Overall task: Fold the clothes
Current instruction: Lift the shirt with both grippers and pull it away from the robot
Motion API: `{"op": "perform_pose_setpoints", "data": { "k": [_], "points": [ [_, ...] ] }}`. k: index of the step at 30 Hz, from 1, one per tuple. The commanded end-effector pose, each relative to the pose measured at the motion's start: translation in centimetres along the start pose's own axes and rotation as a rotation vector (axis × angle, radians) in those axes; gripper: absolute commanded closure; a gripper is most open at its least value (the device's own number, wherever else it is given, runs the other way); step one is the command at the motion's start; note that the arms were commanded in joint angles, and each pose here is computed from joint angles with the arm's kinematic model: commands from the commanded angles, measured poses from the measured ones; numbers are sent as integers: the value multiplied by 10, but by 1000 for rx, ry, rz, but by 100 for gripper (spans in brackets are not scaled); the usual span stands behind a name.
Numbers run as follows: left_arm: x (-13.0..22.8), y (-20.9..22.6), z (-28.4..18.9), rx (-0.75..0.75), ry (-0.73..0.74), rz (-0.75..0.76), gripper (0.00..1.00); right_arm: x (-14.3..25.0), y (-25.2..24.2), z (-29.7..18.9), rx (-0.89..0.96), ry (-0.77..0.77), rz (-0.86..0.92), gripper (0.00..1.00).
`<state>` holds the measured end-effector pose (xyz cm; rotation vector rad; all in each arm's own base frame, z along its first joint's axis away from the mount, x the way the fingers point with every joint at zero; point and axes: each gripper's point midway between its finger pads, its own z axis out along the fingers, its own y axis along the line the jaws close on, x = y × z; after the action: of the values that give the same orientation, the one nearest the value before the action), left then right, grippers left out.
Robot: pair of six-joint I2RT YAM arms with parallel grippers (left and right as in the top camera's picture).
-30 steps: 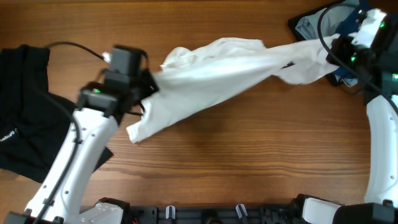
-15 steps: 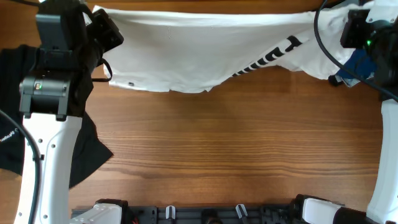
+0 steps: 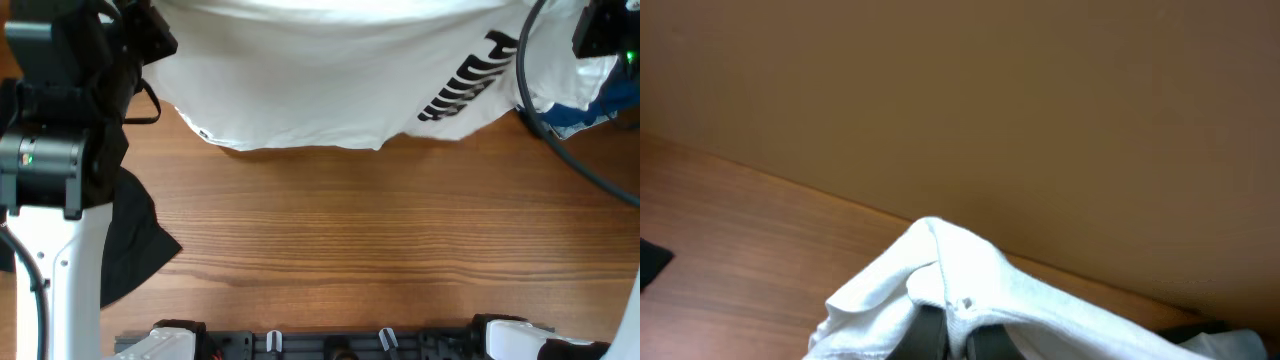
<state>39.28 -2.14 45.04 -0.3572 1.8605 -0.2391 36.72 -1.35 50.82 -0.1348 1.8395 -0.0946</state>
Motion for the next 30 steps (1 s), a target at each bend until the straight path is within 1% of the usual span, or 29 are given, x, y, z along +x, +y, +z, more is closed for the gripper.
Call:
{"op": "perform_pose_setpoints", "data": {
  "k": [1,3,6,10,13,16,18,20,22,23,25,27,30],
  "points": [
    [-33,1,-50,3,-124,23,96,-24,5,-43,12,-74,-6,96],
    [-38,-7,-72,39,-152,27,96,-22,10,-56,-1,-68,-2,95],
    [-38,-14,-94,58,-174,30,96,-12,8,-65,12,-25,69,95],
    [-26,-7,-98,18,-136,38,96,16,11,-57,6,94,114,95],
    [-11,-2,-77,-30,-69,18,96,36,14,-32,-4,193,159,95],
    [13,6,-26,-99,36,21,96,66,22,18,-43,329,177,96],
    [29,14,10,-142,96,3,96,88,34,54,-103,414,190,96],
    [39,15,43,-136,130,-6,96,105,44,89,-151,462,203,96],
    [33,12,65,-102,103,-20,96,107,45,117,-163,442,190,96],
    [19,11,74,-78,47,-31,96,99,43,132,-156,395,186,96],
    [-7,11,78,-57,-53,-53,96,76,38,144,-148,289,177,96],
    [-33,11,75,-38,-143,-64,96,42,28,147,-110,157,163,96],
    [-63,10,60,-27,-219,-69,96,-15,11,132,-45,-29,134,95]
  ]
}}
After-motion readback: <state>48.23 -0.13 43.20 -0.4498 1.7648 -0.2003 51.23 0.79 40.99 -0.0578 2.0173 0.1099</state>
